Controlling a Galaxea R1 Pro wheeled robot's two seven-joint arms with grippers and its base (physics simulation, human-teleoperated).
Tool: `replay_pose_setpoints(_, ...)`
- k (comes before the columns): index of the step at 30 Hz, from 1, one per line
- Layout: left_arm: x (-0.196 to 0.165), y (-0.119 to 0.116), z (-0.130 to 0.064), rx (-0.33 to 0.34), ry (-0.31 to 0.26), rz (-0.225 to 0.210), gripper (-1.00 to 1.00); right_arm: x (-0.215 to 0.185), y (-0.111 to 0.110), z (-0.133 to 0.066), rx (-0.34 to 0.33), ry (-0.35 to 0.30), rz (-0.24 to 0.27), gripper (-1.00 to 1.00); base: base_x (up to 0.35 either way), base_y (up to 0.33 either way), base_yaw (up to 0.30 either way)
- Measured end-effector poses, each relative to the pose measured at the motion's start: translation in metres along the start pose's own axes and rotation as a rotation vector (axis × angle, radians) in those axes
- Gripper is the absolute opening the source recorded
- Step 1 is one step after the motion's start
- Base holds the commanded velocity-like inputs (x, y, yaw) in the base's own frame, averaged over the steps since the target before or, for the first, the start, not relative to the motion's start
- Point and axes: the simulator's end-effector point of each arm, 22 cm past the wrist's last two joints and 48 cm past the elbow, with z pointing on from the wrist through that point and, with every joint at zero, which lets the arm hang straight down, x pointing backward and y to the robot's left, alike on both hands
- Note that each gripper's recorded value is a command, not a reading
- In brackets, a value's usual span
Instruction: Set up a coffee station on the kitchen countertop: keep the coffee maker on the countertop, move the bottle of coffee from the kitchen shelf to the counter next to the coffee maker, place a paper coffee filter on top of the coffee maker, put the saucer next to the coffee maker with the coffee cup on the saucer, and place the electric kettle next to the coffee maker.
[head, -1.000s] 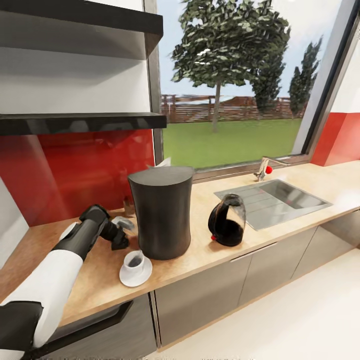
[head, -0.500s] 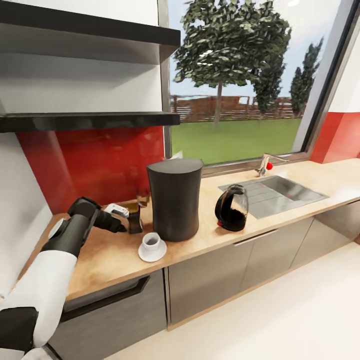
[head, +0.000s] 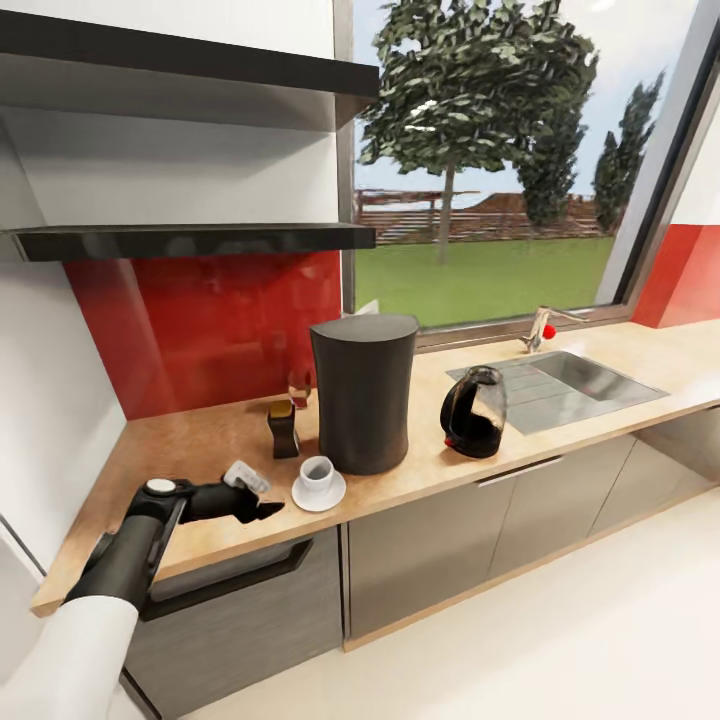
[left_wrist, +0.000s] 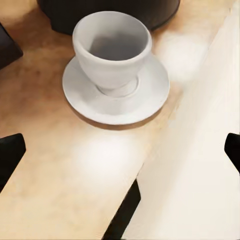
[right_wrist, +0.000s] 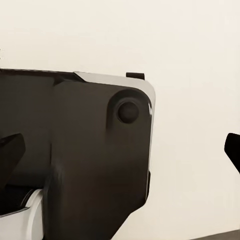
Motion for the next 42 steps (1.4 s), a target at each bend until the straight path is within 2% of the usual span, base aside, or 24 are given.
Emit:
replay_pose_setpoints(6,0.006,-0.040,-0.004,0.171,-0.060,-0.043,1.00,0.000,0.000,0.000,0.000,0.000,0.000,1.00,0.000,0.000,0.000)
replay_pose_setpoints(7,0.010,-0.053,-0.005,0.224,-0.069,-0.057,1.00,0.000,0.000,0.000,0.000,-0.001,0.000,1.00,0.000,0.000,0.000)
replay_pose_setpoints(8,0.012,-0.059,-0.006,0.243,-0.070,-0.062,1.00,0.000,0.000,0.000,0.000,-0.001,0.000,1.00,0.000,0.000,0.000)
replay_pose_setpoints(10,0.031,-0.088,-0.008,0.338,-0.060,-0.093,1.00,0.000,0.000,0.000,-0.001,-0.001,0.000,1.00,0.000,0.000,0.000)
replay_pose_setpoints(11,0.039,-0.096,-0.008,0.359,-0.052,-0.105,1.00,0.000,0.001,0.000,-0.001,-0.001,0.000,1.00,0.000,0.000,0.000)
replay_pose_setpoints(16,0.077,-0.122,-0.008,0.413,-0.029,-0.146,1.00,0.000,0.001,0.000,-0.001,-0.001,0.000,1.00,0.000,0.000,0.000)
replay_pose_setpoints(19,0.141,-0.152,-0.008,0.440,-0.003,-0.186,1.00,0.000,0.001,0.000,-0.002,0.000,0.000,1.00,0.000,0.000,0.000)
replay_pose_setpoints(21,0.175,-0.159,-0.005,0.434,0.026,-0.212,1.00,0.000,0.001,0.000,-0.001,0.000,0.000,1.00,0.000,0.000,0.000)
replay_pose_setpoints(23,0.232,-0.170,0.002,0.402,0.077,-0.254,1.00,0.001,0.000,0.000,0.000,0.001,0.000,1.00,0.000,0.000,0.000)
replay_pose_setpoints(27,0.303,-0.175,0.007,0.293,0.151,-0.308,1.00,0.001,0.000,0.000,0.000,0.002,-0.002,1.00,0.000,0.000,0.000)
replay_pose_setpoints(28,0.344,-0.168,0.002,0.196,0.214,-0.333,1.00,0.001,0.001,0.000,-0.001,0.002,-0.002,1.00,0.000,0.000,0.000)
replay_pose_setpoints(30,0.386,-0.159,-0.010,0.090,0.285,-0.351,1.00,0.001,0.001,0.000,-0.001,0.003,-0.004,1.00,0.000,0.000,0.000)
replay_pose_setpoints(32,0.431,-0.155,-0.029,-0.016,0.370,-0.347,1.00,0.001,0.001,0.000,-0.001,0.003,-0.005,1.00,0.000,0.000,0.000)
replay_pose_setpoints(36,0.498,-0.162,-0.071,-0.149,0.509,-0.323,1.00,0.001,0.003,0.000,-0.004,0.004,-0.004,1.00,0.000,0.000,0.000)
replay_pose_setpoints(37,0.506,-0.162,-0.077,-0.173,0.526,-0.320,1.00,0.001,0.003,0.000,-0.004,0.004,-0.004,1.00,0.000,0.000,0.000)
replay_pose_setpoints(40,0.547,-0.157,-0.113,-0.313,0.623,-0.300,1.00,0.001,0.004,0.000,-0.006,0.005,-0.004,1.00,0.000,0.000,0.000)
replay_pose_setpoints(42,0.565,-0.161,-0.130,-0.365,0.675,-0.302,1.00,0.002,0.005,0.000,-0.007,0.006,-0.004,1.00,0.000,0.000,0.000)
